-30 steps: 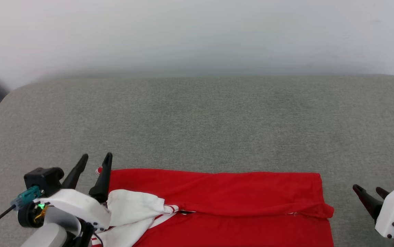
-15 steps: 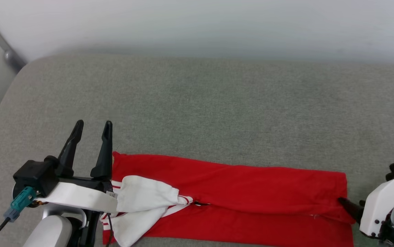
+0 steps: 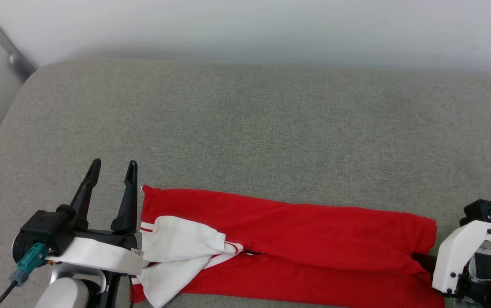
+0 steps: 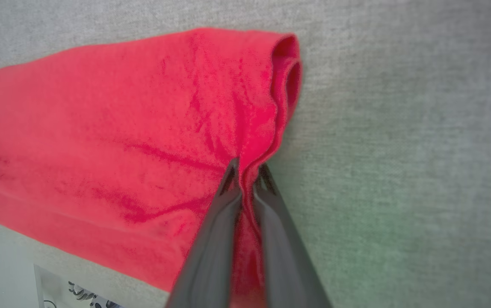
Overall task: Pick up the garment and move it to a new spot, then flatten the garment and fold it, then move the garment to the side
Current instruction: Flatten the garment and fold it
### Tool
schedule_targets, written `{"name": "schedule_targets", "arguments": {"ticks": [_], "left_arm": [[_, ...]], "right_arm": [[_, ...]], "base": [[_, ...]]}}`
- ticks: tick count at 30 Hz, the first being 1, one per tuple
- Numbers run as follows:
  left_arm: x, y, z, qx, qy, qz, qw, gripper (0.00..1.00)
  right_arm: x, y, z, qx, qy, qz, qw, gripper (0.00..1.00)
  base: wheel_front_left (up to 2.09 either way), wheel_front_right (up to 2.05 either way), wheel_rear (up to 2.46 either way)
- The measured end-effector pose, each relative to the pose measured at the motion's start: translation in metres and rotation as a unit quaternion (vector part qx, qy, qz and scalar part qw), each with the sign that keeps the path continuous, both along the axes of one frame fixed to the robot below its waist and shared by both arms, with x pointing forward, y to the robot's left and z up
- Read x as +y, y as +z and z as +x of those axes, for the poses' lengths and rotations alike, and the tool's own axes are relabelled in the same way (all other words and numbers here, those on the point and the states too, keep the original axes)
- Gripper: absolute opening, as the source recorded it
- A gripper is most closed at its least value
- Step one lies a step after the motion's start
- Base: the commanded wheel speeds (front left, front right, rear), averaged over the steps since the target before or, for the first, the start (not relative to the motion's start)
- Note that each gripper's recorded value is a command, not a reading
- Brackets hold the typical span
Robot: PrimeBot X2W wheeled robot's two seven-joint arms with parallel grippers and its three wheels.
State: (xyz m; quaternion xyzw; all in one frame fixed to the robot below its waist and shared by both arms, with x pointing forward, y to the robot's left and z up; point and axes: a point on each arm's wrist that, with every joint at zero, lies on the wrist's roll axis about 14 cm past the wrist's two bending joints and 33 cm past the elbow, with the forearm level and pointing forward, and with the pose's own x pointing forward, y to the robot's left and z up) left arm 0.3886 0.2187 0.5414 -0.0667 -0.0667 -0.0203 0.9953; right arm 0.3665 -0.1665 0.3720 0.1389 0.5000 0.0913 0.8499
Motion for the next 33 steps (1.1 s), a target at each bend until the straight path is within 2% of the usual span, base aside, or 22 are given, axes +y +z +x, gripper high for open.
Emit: {"name": "schedule_targets", "arguments": {"ticks": [7, 11, 16, 22, 27, 31, 33], "left_arm": [[0.000, 0.003, -0.005, -0.004, 0.002, 0.012, 1.000, 1.00], [-0.002, 0.003, -0.007, -0.004, 0.001, 0.013, 1.000, 1.00], [-0.010, 0.005, -0.008, -0.007, -0.007, 0.015, 1.000, 1.00], [-0.020, 0.006, -0.011, -0.008, -0.020, 0.012, 1.000, 1.00], [-0.025, 0.005, -0.014, -0.007, -0.026, 0.011, 1.000, 1.00], [-0.028, 0.004, -0.016, -0.005, -0.030, 0.011, 0.999, 1.00], [-0.029, 0.004, -0.016, -0.004, -0.031, 0.009, 0.999, 1.00]], "right_arm": [[-0.008, 0.025, 0.009, -0.047, 0.003, -0.012, 0.999, 0.00], [-0.027, 0.037, 0.011, -0.066, -0.019, -0.024, 0.997, 0.00], [-0.073, 0.053, 0.010, -0.090, -0.084, -0.040, 0.992, 0.00], [-0.132, 0.076, 0.002, -0.119, -0.188, -0.043, 0.974, 0.00], [-0.121, 0.074, -0.008, -0.096, -0.220, 0.029, 0.970, 0.00], [-0.080, 0.068, -0.015, -0.048, -0.206, 0.137, 0.968, 0.00], [-0.074, 0.071, -0.014, -0.047, -0.201, 0.157, 0.966, 0.00]], "base": [[0.00, 0.00, 0.00], [0.00, 0.00, 0.00], [0.00, 0.00, 0.00], [0.00, 0.00, 0.00], [0.00, 0.00, 0.00], [0.00, 0.00, 0.00], [0.00, 0.00, 0.00]]}}
